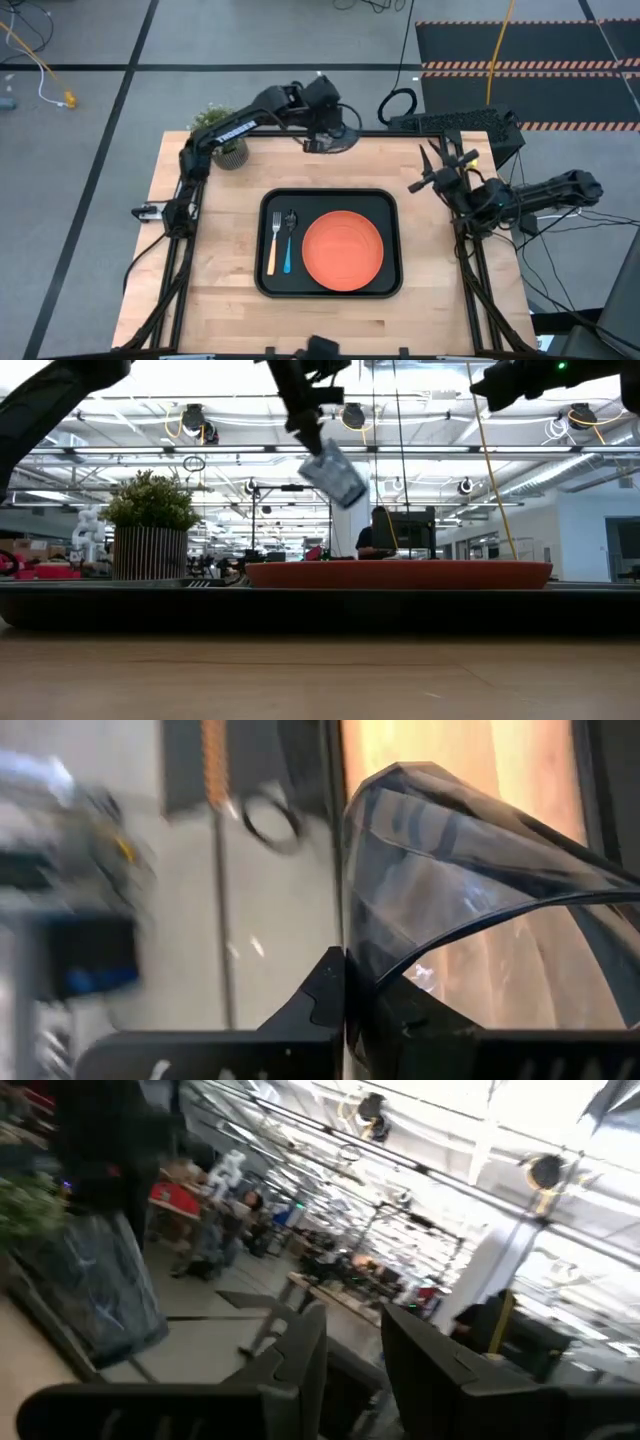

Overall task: Pick and place plate/cup/fork/spoon on tray
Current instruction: Put the blue cup to the top right of the orange plate on the black table tray

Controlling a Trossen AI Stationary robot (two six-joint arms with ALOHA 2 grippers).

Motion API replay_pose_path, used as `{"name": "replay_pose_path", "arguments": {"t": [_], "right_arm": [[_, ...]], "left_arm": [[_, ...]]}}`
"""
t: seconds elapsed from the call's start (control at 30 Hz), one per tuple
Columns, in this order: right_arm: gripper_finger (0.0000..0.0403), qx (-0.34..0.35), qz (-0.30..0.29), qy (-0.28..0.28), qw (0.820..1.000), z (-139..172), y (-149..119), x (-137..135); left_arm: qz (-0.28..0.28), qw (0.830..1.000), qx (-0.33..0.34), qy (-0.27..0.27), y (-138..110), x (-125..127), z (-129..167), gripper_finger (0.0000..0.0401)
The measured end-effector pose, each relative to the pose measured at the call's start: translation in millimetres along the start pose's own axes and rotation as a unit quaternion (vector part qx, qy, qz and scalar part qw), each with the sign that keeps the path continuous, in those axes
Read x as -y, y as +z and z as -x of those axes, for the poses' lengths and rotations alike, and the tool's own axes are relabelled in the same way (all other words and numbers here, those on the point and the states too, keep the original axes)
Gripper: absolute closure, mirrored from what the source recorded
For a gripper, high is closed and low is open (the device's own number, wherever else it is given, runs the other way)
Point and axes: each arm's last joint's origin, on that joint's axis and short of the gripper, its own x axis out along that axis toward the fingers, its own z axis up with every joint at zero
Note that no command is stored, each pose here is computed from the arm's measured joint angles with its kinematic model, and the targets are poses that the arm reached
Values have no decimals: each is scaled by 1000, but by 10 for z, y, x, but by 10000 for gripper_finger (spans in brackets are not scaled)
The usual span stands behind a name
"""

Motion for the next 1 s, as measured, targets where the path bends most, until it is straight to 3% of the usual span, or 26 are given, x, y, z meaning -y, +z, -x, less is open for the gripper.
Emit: {"name": "replay_pose_path", "arguments": {"t": [0.23, 0.47, 0.67, 0.8, 1.0], "right_arm": [[312, -17, -19, 60, 998, -7, 168, -50], [308, -69, -55, 166, 982, -101, 368, -196], [308, -58, -82, 216, 971, -134, 414, -384], [307, -51, -86, 215, 971, -171, 494, -408], [307, -49, -65, 217, 973, -184, 508, -432]], "left_arm": [[58, 991, -79, -89, -318, -24, 14, 392], [93, 967, -147, -188, -508, 75, -45, 392], [127, 950, -196, -209, -678, 122, -352, 392], [148, 932, -248, -219, -875, 188, -716, 392], [186, 929, -258, -192, -1007, 195, -929, 386]]}}
